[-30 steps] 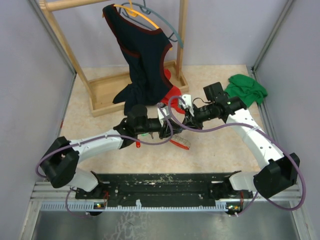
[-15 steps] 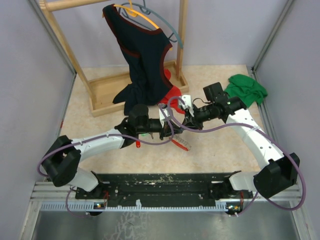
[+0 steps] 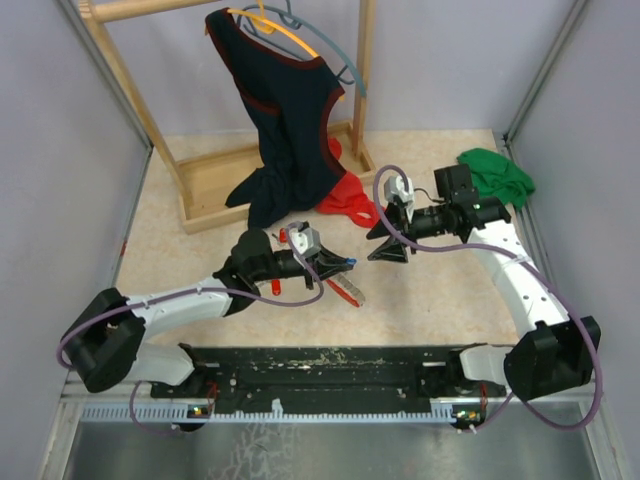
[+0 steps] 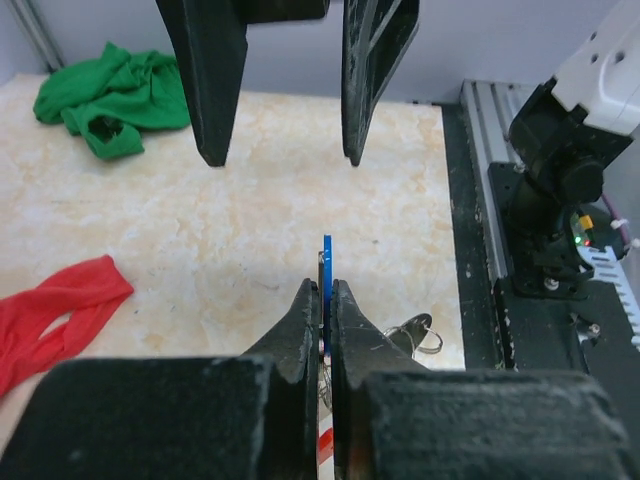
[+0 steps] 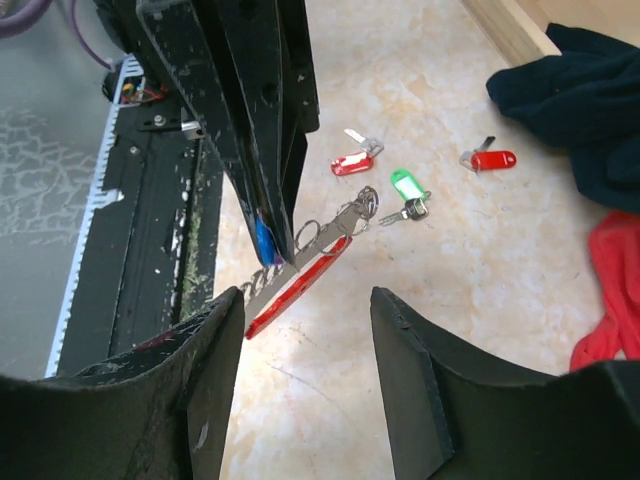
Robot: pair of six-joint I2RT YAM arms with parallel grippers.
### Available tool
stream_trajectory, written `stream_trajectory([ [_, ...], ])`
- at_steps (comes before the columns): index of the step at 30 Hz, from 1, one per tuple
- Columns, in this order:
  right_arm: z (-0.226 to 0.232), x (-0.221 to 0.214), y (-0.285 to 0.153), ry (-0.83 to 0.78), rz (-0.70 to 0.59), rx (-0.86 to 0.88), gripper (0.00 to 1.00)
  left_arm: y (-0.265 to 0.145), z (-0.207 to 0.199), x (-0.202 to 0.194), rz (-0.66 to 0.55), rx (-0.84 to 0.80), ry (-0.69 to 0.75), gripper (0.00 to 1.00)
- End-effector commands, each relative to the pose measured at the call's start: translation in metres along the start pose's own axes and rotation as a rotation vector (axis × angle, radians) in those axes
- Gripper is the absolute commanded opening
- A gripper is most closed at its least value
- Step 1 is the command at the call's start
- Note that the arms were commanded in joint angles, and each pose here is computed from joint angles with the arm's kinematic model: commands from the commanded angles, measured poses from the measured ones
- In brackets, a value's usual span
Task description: Remove the keys from the keyring
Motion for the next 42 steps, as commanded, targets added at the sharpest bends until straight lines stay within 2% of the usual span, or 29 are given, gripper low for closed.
stream_trajectory([
  [1, 0.014, 0.011, 0.002, -0.096, -0.141, 0.108, 0.53, -0.009, 0.0, 0.046, -0.202, 0.016, 0.071, 0.0],
  [10, 0.018, -0.01, 0.015, -0.173, -0.21, 0.229, 0.49, -0.013, -0.008, 0.059, -0.306, -0.014, 0.033, 0.0],
  [15, 0.021, -0.016, 0.025, -0.173, -0.199, 0.267, 0.46, -0.012, -0.009, 0.066, -0.351, -0.029, 0.018, 0.0],
  [25, 0.026, -0.022, 0.045, -0.139, -0.162, 0.328, 0.35, -0.012, -0.012, 0.065, -0.361, -0.044, -0.013, 0.0],
  [42, 0.03, -0.02, 0.049, -0.145, -0.152, 0.343, 0.16, -0.009, -0.01, 0.063, -0.355, -0.04, -0.024, 0.0],
])
Point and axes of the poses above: each gripper's point midway between its finger pads, its own y axis out along the fingers, its own z axis along the line the jaws close on, x = y × z, the point moved 3 cm from there along -y, back along the fingers, and after that the axes turned 13 degrees about y, right-handed, at the moved point
